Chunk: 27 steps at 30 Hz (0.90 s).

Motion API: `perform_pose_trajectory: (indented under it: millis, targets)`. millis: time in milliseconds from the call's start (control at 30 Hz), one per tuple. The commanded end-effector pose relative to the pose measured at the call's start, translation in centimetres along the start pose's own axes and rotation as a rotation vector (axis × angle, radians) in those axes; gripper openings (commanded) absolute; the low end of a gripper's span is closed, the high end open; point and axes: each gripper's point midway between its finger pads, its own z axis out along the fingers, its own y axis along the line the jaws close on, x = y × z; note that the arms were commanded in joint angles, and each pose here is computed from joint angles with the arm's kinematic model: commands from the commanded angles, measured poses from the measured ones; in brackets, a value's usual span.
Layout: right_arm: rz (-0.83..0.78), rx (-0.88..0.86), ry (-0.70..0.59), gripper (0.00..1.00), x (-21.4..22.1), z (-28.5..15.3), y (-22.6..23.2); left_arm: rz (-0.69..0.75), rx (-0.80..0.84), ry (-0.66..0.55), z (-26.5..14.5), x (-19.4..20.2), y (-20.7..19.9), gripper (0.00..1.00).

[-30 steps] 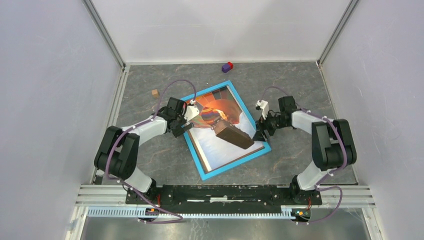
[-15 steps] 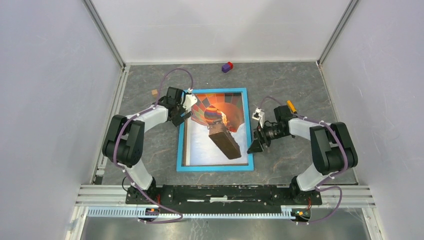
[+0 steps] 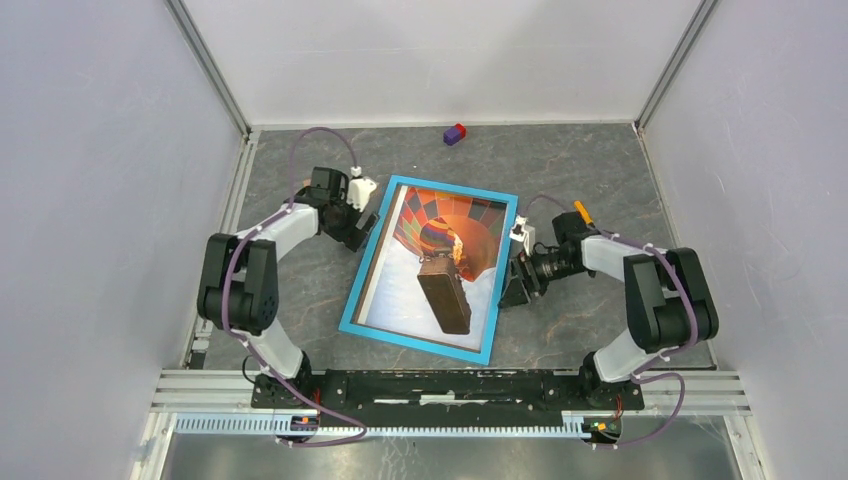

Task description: Take the photo out of the frame

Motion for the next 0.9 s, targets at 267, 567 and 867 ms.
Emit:
perform_pose_trajectory:
  millis: [267, 567, 867]
  targets:
    - [-0.029, 0.308, -0.074, 0.84, -5.9, -1.5, -6.9, -0.383, 0.312, -0.11, -4.9, 0.8, -5.4, 1.0]
    - [-0.034, 0.272, -0.08, 0.8, -9.4, 0.1, -9.0, -0.478, 0.462, -0.068, -4.1, 2.2, -8.6, 1.0]
    - [-0.096, 0.3, -0.089, 0.78, -13.9, 1.6, -10.6, -0.538, 0.582, -0.046, -5.0, 2.2, -10.7, 1.0]
